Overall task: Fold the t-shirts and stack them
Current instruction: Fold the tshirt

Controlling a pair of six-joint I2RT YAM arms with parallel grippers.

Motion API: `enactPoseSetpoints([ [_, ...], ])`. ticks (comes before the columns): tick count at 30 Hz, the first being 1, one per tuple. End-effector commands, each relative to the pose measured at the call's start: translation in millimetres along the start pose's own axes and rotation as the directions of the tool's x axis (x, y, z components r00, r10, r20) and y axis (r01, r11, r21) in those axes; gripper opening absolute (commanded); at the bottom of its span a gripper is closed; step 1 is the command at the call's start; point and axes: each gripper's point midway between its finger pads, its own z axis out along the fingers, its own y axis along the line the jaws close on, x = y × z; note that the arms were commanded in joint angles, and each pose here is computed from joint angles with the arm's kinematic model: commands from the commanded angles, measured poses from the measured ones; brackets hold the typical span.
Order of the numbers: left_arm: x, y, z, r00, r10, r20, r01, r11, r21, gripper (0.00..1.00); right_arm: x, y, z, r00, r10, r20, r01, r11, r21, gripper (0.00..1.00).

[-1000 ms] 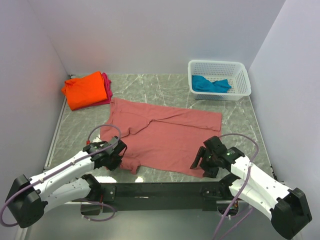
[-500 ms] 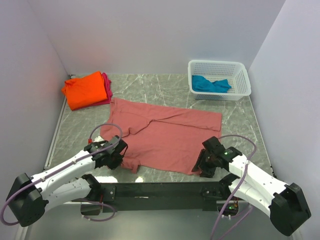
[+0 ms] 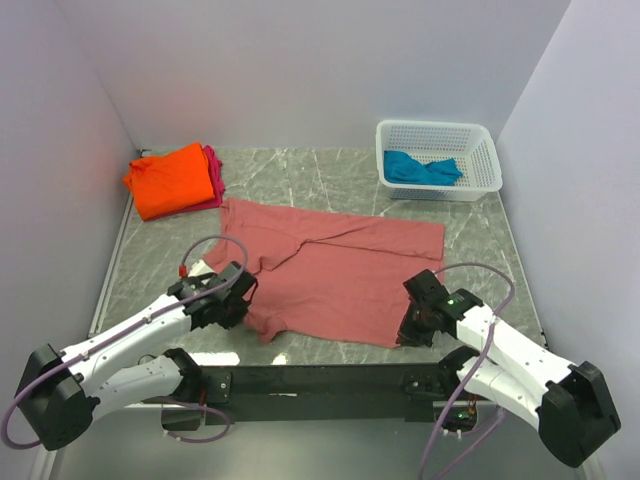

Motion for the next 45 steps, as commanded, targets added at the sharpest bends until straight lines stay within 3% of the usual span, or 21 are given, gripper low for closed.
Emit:
enactPoseSetpoints([
  [1,-25.3,-19.8,-11.6,0.996,0.018,0.083,-0.022,0.999,0.045,0.01,-15.8,6.7,-11.5,0.997,-0.070,0.042,0.069,0.997,0.033,0.00],
  [10,-79.3,-85.5,-20.9,0.980,0.021,0.196,-0.057,0.982,0.180,0.01,-66.0,40.8,-23.8,0.950,-0.306,0.064,0.295,0.945,0.145,0.00],
  [17,-103.3,-118.1,-1.5,0.971,0.086,0.223,-0.118,0.984,0.135,0.01,-105.3,66.9,-32.3,0.937,-0.325,0.129,0.306,0.941,0.148,0.00],
  [25,-131.6,-135.2,13.8,0.966,0.059,0.251,-0.089,0.990,0.110,0.01,-147.5,78.9,-33.6,0.948,-0.262,0.181,0.240,0.962,0.134,0.00],
  [32,-148.8,-154.8,47.6,0.968,0.088,0.234,-0.112,0.990,0.088,0.06,-187.4,93.4,-24.6,0.948,-0.208,0.243,0.185,0.976,0.112,0.07],
  [34,-154.6,-168.3,55.2,0.969,0.089,0.232,-0.117,0.987,0.108,0.14,-203.4,97.1,-21.3,0.943,-0.191,0.271,0.163,0.979,0.122,0.13],
  [35,-155.7,-168.4,67.1,0.970,0.106,0.218,-0.128,0.988,0.091,0.27,-215.9,95.7,-20.4,0.940,-0.171,0.296,0.139,0.982,0.127,0.26],
  [38,-164.2,-185.8,77.7,0.968,0.131,0.216,-0.155,0.983,0.101,0.43,-244.7,98.7,-19.2,0.927,-0.160,0.338,0.109,0.980,0.167,0.47],
  [39,-171.5,-195.9,73.8,0.965,0.126,0.231,-0.155,0.981,0.113,0.61,-257.2,101.1,-22.2,0.914,-0.170,0.368,0.110,0.977,0.180,0.54],
  [40,-172.6,-199.5,78.4,0.964,0.132,0.232,-0.161,0.981,0.109,0.74,-267.8,100.3,-25.5,0.900,-0.177,0.399,0.103,0.975,0.199,0.76],
  [42,-181.2,-213.9,70.6,0.959,0.143,0.244,-0.178,0.976,0.127,0.99,-279.2,101.9,-34.5,0.887,-0.185,0.423,0.098,0.971,0.220,0.80],
  [45,-173.9,-210.5,63.8,0.962,0.165,0.216,-0.199,0.969,0.146,0.99,-266.0,106.4,-46.8,0.879,-0.211,0.427,0.144,0.972,0.184,0.82],
])
